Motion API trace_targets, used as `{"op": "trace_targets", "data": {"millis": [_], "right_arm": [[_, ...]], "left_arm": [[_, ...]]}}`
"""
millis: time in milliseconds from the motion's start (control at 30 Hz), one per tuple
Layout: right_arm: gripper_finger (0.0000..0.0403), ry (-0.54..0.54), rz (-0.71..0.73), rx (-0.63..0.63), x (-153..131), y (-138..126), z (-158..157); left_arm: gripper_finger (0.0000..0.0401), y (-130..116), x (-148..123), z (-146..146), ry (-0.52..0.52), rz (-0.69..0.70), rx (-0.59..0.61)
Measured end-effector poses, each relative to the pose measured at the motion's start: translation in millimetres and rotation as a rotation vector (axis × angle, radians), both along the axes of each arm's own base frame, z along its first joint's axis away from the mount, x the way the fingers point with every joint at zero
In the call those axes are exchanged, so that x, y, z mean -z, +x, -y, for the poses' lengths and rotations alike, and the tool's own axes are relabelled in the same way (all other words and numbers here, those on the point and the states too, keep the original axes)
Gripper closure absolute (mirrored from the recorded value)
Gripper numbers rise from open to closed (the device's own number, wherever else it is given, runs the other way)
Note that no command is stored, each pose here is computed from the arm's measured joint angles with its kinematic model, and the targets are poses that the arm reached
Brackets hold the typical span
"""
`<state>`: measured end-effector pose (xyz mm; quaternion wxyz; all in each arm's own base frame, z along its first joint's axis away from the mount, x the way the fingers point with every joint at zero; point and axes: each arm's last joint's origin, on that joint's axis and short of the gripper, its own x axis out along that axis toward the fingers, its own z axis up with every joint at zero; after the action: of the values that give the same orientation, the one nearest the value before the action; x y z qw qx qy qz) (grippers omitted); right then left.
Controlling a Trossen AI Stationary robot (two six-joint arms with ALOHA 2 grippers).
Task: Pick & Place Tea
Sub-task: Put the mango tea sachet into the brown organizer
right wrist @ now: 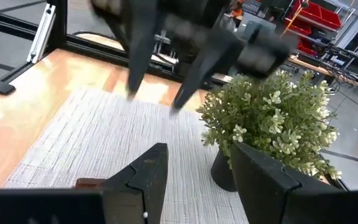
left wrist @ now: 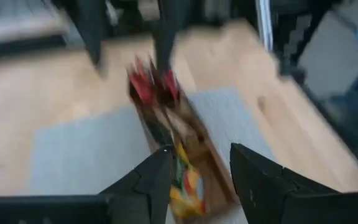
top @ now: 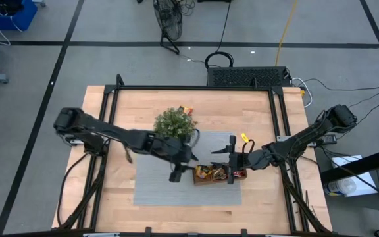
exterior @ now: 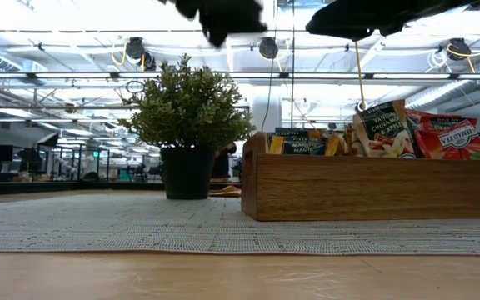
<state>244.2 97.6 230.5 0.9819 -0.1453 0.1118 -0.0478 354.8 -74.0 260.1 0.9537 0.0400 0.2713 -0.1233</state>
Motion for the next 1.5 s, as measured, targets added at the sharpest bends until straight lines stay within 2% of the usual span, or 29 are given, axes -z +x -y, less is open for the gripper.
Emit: {"op": "trace_targets", "data": {"millis": [200, 333, 433, 567, 733, 833, 933, 1067, 1233, 1400, 1500], "right_arm": [[0.0243, -0.020, -0.032, 0.017, 3.1, 0.2, 3.1], [0.0243, -0.100, -0.086, 0.172, 8.1, 2.3, 19.5], [0.0243, -0.124, -0.164, 0.275, 14.5, 7.8, 50.8], [0.0243, 0.012, -0.260, 0.225, 24.6, 15.6, 114.7], [0.0243, 0.178, -0.299, 0.279, 25.7, 20.8, 205.5], [0.0243, 0.301, -0.351, 0.281, 33.2, 34.7, 250.7], [0.0243, 0.394, -0.384, 0.240, 44.3, 61.5, 278.9], [0.0243, 0.448, -0.442, 0.214, 54.9, 101.2, 297.2], [0.0243, 0.486, -0.465, 0.199, 69.4, 138.0, 301.5], [0.0243, 0.484, -0.505, 0.249, 79.0, 147.6, 303.6], [0.0246, 0.532, -0.484, 0.243, 77.4, 147.8, 304.7]], "left_arm": [[0.0235, -36.2, -55.8, -13.5, 0.060, 0.149, -0.071], [0.0235, -62.6, -61.8, -21.6, 0.066, 0.227, -0.085], [0.0235, -82.8, -51.8, -29.4, 0.056, 0.295, -0.124], [0.0235, -103.7, -40.4, -43.2, 0.028, 0.419, -0.254], [0.0235, -120.4, -34.8, -54.8, 0.011, 0.512, -0.340], [0.0235, -124.1, -33.3, -60.0, 0.016, 0.513, -0.363], [0.0235, -123.9, -32.2, -62.1, 0.023, 0.507, -0.373], [0.0235, -122.4, -29.0, -63.4, 0.034, 0.485, -0.364], [0.0235, -122.8, -25.1, -62.8, 0.050, 0.447, -0.357], [0.0235, -122.9, -24.4, -62.8, 0.056, 0.440, -0.356], [0.0235, -122.9, -24.1, -62.8, 0.060, 0.438, -0.355]]}}
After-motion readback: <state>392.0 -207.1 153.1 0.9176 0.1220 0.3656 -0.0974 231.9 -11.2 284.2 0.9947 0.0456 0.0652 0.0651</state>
